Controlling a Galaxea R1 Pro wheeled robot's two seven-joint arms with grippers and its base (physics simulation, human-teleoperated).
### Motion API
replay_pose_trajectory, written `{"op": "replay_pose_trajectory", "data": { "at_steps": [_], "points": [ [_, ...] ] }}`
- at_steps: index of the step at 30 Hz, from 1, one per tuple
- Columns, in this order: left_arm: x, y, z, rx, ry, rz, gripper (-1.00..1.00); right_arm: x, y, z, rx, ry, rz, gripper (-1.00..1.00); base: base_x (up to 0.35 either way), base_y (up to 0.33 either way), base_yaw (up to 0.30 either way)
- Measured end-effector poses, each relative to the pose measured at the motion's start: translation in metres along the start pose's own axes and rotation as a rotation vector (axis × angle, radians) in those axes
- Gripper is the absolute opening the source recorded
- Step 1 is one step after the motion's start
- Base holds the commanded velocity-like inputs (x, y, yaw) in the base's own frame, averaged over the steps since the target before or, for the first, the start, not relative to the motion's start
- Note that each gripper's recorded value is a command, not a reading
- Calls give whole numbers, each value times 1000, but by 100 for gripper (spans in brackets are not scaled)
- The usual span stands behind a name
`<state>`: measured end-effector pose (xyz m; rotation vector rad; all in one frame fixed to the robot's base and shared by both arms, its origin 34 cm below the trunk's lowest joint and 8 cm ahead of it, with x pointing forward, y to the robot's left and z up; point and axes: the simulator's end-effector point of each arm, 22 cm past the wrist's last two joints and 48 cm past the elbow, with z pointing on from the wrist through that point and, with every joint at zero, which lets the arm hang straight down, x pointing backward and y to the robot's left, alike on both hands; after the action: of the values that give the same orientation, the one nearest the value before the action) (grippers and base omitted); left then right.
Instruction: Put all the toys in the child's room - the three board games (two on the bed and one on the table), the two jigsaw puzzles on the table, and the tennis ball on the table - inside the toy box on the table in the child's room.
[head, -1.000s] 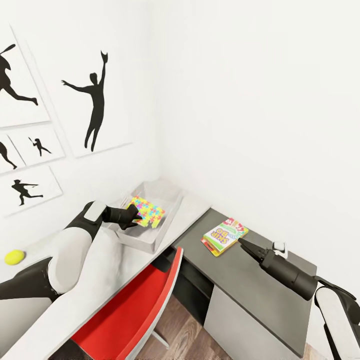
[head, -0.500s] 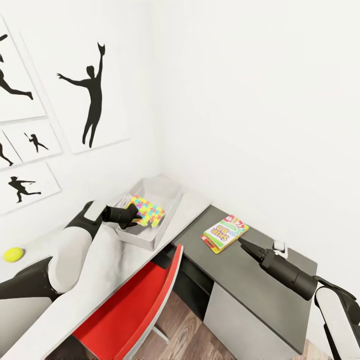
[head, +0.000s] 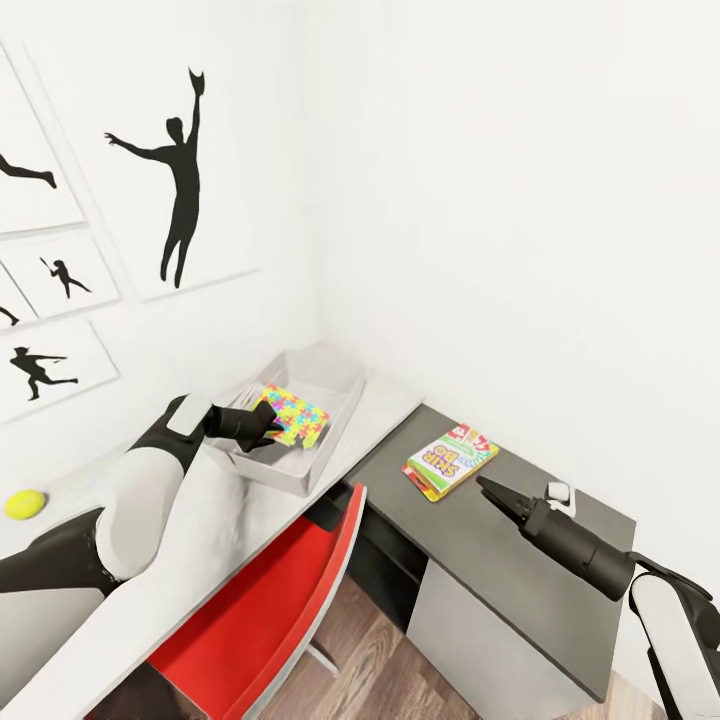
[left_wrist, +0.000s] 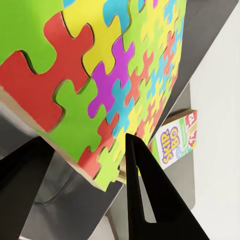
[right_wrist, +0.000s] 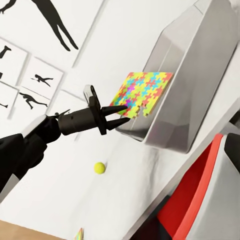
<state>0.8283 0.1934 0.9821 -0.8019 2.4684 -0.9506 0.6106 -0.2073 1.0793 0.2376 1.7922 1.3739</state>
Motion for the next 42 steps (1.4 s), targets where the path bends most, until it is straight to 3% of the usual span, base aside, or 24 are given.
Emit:
{"op": "replay_pose_trajectory", "data": {
  "at_steps": [39, 40, 42],
  "points": [
    [3, -2, 2, 2, 5, 2, -100, -7, -4, -5, 10, -20, 2, 100, 0, 0, 0],
    [3, -2, 2, 1, 5, 2, 100, -7, -4, -5, 10, -20, 2, 100, 0, 0, 0],
    [3, -2, 2, 2, 5, 2, 100, -7, -4, -5, 10, -20, 2, 100, 0, 0, 0]
  ]
}}
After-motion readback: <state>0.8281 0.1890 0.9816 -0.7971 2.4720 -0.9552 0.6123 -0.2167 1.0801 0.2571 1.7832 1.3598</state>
